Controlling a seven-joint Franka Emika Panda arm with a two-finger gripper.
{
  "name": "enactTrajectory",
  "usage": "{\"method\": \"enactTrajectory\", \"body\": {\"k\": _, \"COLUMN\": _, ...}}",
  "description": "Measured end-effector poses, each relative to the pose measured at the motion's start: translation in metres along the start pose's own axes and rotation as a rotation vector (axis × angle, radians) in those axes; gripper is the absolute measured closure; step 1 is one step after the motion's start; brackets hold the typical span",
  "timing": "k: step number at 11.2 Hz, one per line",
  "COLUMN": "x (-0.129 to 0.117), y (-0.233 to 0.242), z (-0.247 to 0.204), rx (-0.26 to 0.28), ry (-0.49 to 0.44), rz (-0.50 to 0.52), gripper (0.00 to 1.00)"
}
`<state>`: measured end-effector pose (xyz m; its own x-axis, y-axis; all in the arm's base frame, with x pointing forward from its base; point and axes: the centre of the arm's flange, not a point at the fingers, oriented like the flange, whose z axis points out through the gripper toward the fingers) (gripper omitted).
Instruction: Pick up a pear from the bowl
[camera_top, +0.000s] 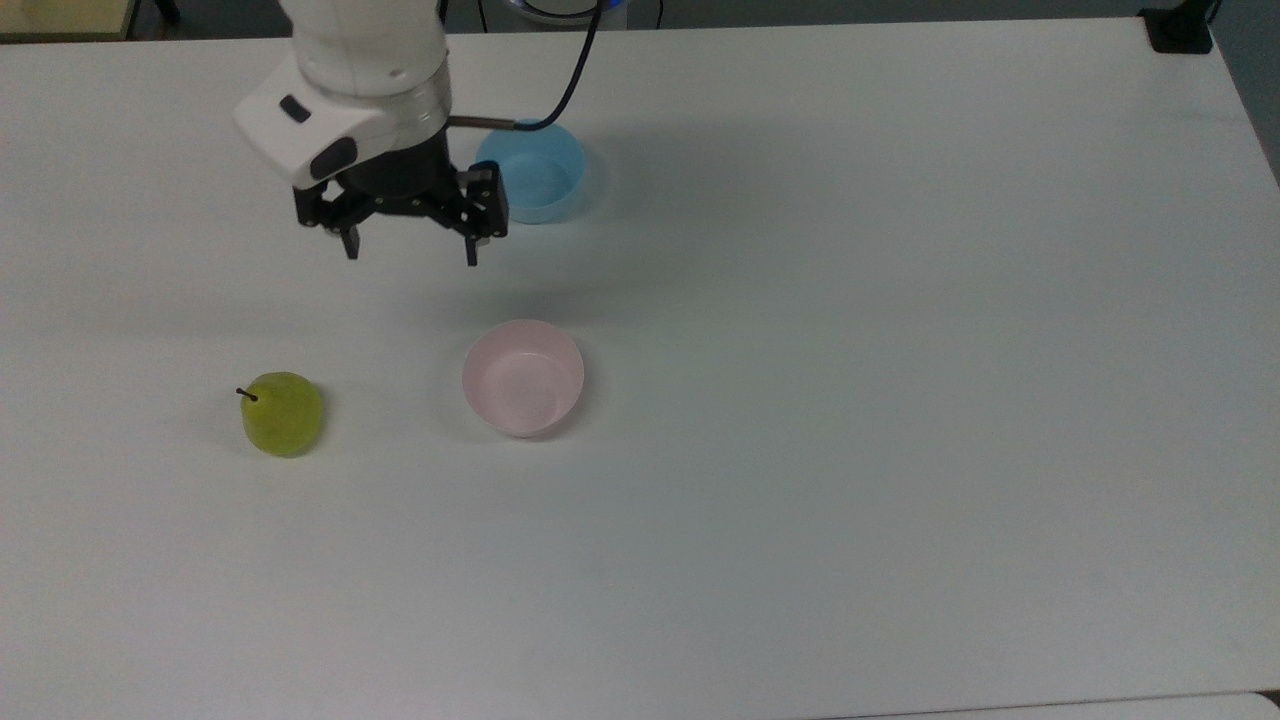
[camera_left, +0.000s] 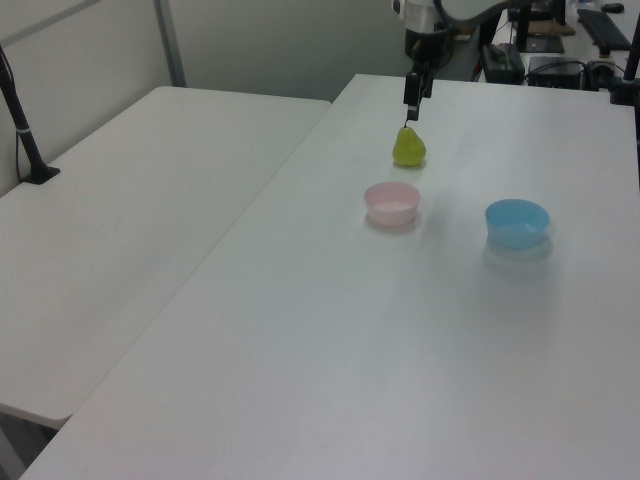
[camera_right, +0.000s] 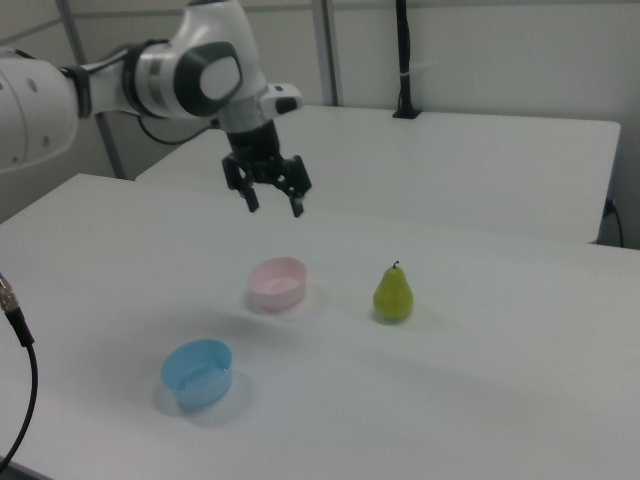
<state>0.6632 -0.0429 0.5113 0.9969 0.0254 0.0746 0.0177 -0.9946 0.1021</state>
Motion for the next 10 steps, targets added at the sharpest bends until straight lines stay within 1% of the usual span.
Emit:
{"method": "enactTrajectory", "body": {"k": 3, "x": -0.031, "y": -0.043, "z": -0.044, "rx": 0.006, "ry": -0.012, "rz": 0.058, "gripper": 0.0}}
{"method": "enactTrajectory", "body": {"k": 6, "x": -0.069, "y": -0.049, "z": -0.074, "rx": 0.008, "ry": -0.036, "rz": 0.075, "gripper": 0.0}}
{"method": "enactTrajectory", "body": {"k": 8, "x": -0.082, "y": -0.044, "z": -0.087, "rx": 0.008, "ry": -0.038, "rz": 0.084, "gripper": 0.0}}
{"method": "enactTrajectory", "body": {"k": 10, "x": -0.083, "y": -0.04, "z": -0.088, "rx": 0.007, "ry": -0.04, "rz": 0.091, "gripper": 0.0}}
